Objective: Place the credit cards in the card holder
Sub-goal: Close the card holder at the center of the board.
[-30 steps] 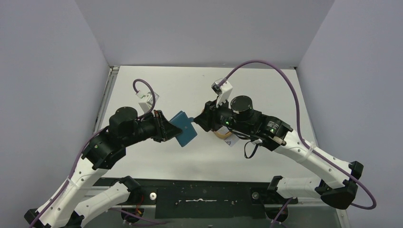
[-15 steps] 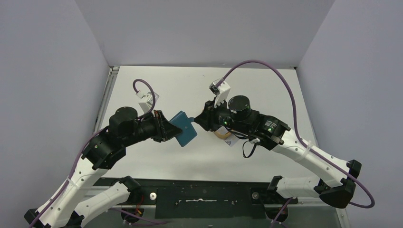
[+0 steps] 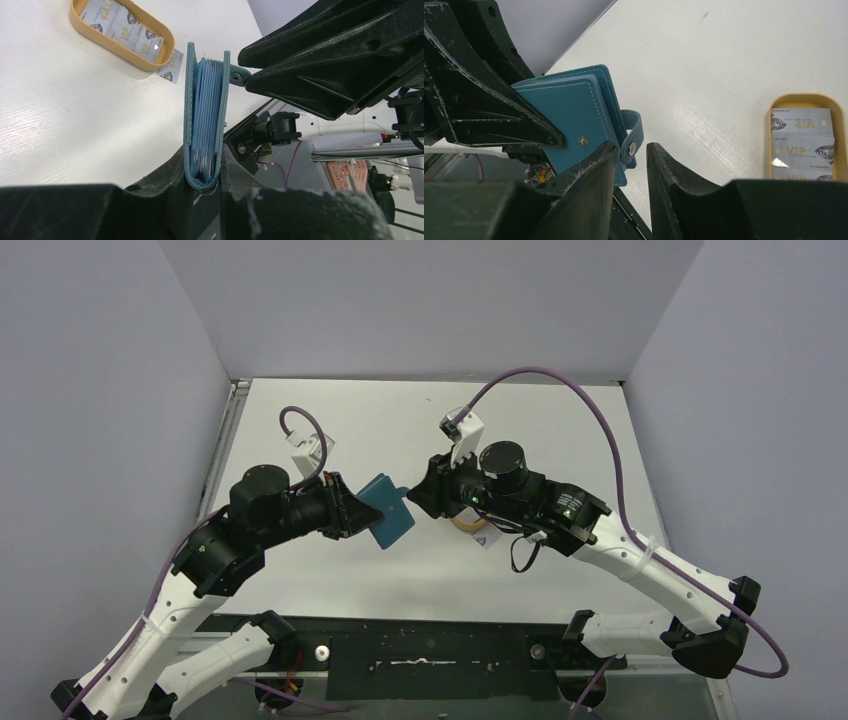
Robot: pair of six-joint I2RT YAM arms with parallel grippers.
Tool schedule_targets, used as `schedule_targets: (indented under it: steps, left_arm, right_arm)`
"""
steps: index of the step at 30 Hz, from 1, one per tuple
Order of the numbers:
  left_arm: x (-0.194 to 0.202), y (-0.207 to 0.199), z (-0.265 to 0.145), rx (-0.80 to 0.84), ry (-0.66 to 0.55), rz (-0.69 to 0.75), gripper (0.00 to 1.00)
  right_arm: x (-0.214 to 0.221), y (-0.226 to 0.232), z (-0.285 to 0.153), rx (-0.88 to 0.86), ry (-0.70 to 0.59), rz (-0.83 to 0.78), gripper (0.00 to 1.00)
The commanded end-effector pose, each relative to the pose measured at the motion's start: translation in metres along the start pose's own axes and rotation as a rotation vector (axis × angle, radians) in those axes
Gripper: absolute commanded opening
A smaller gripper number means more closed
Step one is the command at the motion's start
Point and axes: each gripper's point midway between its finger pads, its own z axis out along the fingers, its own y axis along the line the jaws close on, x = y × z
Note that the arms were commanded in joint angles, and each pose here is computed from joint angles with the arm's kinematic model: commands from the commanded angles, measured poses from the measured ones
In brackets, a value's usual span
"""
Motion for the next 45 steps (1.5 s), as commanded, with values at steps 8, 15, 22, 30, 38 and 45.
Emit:
schedule_targets:
  steps: [8, 15, 22, 30, 38, 45]
  left_arm:
    - [-0.0223, -0.0223, -0.0113, 0.068, -0.082, 0.043, 0.00]
    - [-0.0220, -0.0217, -0.0111, 0.067, -0.082, 0.043, 0.00]
    - [-0.0220, -0.0219, -0.0107, 0.067, -0.082, 0.043, 0.00]
    - [-0.0228, -0.0221, -0.0106, 0.068, -0.084, 0.042, 0.00]
    - [-0.0226, -0.0218, -0.0108, 0.068, -0.085, 0.042, 0.00]
    - [-0.0207, -0.0200, -0.0107, 0.062, -0.080, 0.045, 0.00]
  right_arm:
    - [-0.0121, 0.0091, -0.0027, -0.034, -0.029, -0.015, 0.21]
    - [-0.0090, 0.0095, -0.0006, -0.037, -0.014, -0.015, 0.21]
    - [-0.0081, 0.0086, -0.0004, -0.035, -0.011, -0.014, 0.16]
    - [-0.0053, 0.0079, 0.0028, -0.036, 0.002, -0.010, 0.16]
    - [-0.0072, 0.0057, 0.0027, -0.031, -0.004, -0.003, 0.16]
    - [-0.0099, 0.0013, -0.0021, -0.028, -0.024, 0.012, 0.10]
